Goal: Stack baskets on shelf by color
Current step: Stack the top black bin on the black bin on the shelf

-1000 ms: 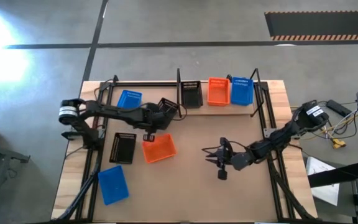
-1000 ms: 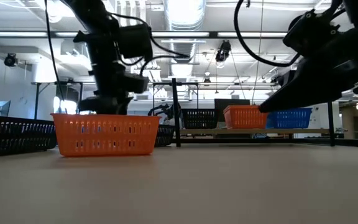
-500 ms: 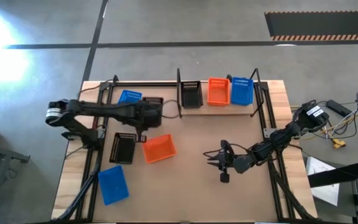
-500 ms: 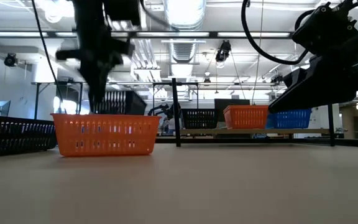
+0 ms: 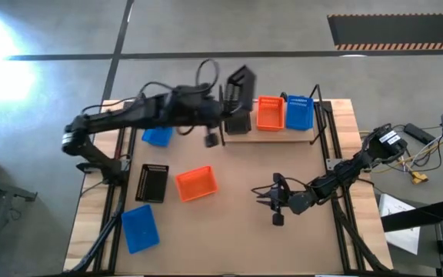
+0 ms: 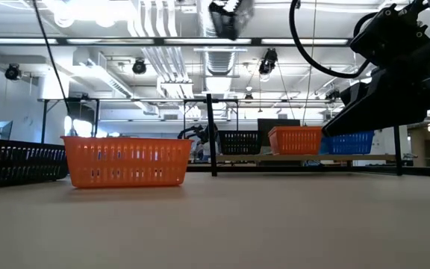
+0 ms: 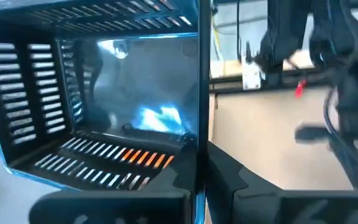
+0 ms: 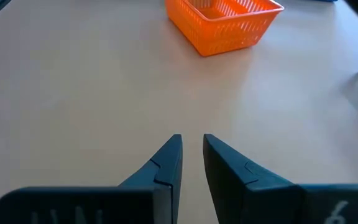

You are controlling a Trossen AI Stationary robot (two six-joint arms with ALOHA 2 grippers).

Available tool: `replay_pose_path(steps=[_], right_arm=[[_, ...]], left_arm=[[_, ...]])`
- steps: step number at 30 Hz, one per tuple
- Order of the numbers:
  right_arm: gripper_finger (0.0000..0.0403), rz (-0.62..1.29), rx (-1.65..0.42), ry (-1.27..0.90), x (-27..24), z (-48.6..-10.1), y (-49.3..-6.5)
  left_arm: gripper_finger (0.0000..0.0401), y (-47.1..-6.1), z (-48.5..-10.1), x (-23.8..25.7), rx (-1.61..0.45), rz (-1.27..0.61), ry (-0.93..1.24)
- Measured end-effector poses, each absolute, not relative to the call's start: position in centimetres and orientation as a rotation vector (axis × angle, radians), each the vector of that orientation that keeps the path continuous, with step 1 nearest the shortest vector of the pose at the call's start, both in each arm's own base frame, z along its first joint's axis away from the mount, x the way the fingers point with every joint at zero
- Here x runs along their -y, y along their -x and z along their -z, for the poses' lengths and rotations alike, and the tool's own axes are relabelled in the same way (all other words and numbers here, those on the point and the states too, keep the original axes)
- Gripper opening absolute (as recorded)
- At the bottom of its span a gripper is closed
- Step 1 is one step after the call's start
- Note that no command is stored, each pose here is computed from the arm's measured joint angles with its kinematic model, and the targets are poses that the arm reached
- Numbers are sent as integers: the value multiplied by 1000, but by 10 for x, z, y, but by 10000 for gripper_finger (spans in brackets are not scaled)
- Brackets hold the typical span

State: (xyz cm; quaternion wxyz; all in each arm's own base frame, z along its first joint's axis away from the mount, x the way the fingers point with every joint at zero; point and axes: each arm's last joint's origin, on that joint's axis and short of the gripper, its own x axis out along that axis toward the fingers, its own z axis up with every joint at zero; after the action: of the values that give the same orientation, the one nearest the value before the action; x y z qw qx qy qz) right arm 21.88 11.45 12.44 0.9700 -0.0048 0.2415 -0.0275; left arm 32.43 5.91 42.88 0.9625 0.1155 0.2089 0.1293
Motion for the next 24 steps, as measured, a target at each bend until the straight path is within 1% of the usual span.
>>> replay_pose_path(steps=[4,11,17,20,24], right_arm=[[57,56,-486,9,-115,-125,-219],[57,62,-483,-19,-115,-125,-219],[57,62,-483,-20,-115,-125,-219],[57,62,-483,-20,-115,-125,-219],[57,62,-483,-20,-115,-125,-219]], left_arm=[[0,-364,-411,-84,-518,-287,-217],[0,-412,-360,-106,-899,-331,-220],[0,-433,-320,-113,-1095,-381,-262],[0,-438,-309,-115,-1127,-398,-275],[0,-438,-304,-115,-1147,-393,-276]])
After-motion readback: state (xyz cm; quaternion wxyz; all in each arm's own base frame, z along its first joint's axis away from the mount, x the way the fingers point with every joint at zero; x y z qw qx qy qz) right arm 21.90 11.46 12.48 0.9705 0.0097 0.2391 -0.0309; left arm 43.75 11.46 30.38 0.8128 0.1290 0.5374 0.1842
